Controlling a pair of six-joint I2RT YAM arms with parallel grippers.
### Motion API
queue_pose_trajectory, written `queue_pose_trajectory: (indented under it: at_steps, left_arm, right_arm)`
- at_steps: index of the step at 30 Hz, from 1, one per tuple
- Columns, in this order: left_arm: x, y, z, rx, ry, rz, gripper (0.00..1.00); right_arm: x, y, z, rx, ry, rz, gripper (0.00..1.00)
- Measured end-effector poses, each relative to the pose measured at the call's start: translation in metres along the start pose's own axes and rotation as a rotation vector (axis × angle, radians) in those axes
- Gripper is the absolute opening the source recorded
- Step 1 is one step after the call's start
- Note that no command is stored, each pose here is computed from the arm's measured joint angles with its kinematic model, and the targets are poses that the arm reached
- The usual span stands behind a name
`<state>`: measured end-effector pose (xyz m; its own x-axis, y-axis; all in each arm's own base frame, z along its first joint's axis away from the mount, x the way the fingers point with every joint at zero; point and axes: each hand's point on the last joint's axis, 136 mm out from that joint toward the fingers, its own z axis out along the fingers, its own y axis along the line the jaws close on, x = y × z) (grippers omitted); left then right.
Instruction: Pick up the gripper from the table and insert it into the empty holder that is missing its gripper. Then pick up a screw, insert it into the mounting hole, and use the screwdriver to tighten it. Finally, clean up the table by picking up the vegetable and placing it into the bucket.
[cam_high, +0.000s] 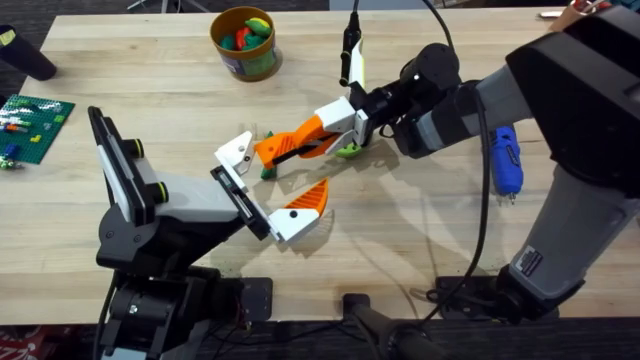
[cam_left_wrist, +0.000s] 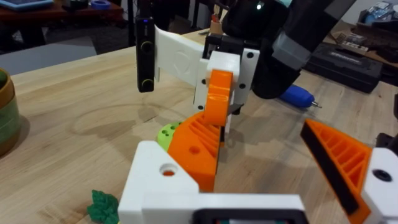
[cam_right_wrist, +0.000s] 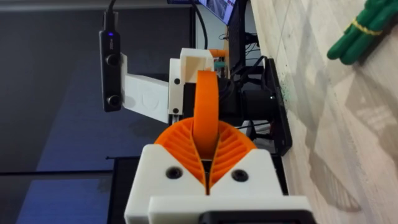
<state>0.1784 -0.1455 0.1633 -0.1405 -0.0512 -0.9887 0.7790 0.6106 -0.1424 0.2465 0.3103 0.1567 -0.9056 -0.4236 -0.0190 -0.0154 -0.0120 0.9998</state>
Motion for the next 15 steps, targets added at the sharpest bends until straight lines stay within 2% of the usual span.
queue_pose_trajectory:
  at_steps: [7,12,15]
  left_arm:
    - [-0.001,0.003,0.0,-0.015,-0.003,0.001,0.983]
    - [-0.001,0.002,0.0,-0.013,-0.003,0.001,0.983]
    - [-0.001,0.002,0.0,-0.011,-0.003,0.001,0.983]
  right_arm:
    - [-0.003,-0.006,-0.002,0.0,-0.011,0.076,0.019]
    - [-0.008,-0.004,-0.013,-0.001,-0.041,0.062,0.019]
    - [-0.011,0.008,-0.026,0.0,-0.076,0.018,0.018]
